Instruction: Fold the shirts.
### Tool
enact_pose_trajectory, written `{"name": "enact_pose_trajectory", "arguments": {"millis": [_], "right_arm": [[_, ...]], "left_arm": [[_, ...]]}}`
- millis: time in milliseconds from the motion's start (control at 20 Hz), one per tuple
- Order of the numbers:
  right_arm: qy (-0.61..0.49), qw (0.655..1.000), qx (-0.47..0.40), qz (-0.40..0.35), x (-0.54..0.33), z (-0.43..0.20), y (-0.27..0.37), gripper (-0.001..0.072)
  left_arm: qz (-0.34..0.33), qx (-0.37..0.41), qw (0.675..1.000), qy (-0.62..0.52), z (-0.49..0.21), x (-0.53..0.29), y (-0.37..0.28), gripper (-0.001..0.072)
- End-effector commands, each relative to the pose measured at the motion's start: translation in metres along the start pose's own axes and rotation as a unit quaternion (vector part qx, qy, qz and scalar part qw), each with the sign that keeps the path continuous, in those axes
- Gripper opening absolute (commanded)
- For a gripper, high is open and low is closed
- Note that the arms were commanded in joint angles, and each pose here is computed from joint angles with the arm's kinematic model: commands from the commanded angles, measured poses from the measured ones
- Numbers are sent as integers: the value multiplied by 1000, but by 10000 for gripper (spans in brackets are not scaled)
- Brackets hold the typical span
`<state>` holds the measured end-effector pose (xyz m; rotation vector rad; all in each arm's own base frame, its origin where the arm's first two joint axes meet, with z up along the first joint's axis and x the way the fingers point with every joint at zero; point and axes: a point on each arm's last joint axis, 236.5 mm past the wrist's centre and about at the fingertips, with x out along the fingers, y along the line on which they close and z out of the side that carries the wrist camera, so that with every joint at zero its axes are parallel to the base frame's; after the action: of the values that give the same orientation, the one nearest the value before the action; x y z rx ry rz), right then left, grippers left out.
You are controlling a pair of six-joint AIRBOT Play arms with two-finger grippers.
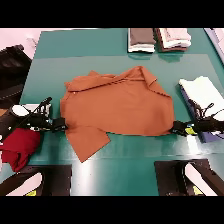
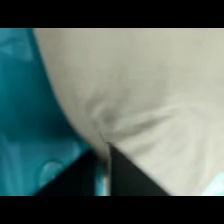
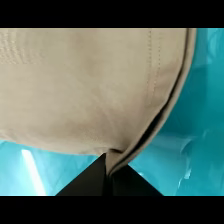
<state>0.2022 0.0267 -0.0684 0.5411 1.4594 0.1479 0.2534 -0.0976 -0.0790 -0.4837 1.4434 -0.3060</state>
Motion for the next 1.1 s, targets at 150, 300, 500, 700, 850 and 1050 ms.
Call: {"name": "enact_pose_trajectory", "arguments": {"millis": [150, 300, 500, 700, 850, 1050], "right_arm": [[-74, 996, -57, 10, -71, 53, 37, 16], [-220, 967, -129, 13, -169, 99, 90, 15], [-430, 873, -229, -27, -338, 104, 168, 15], [-573, 762, -295, -63, -466, 55, 230, 15], [-621, 723, -286, -96, -516, 30, 239, 15], [-613, 731, -277, -116, -528, 32, 236, 14]], "left_arm": [[-25, 68, 990, -119, 61, -77, -52, 27], [-28, 172, 937, -303, 102, -216, -130, 27], [-39, 286, 798, -530, 67, -425, -240, 28], [-60, 349, 641, -680, -33, -575, -314, 27], [-84, 357, 565, -739, -95, -631, -336, 26], [-80, 344, 583, -732, -86, -626, -330, 26]]}}
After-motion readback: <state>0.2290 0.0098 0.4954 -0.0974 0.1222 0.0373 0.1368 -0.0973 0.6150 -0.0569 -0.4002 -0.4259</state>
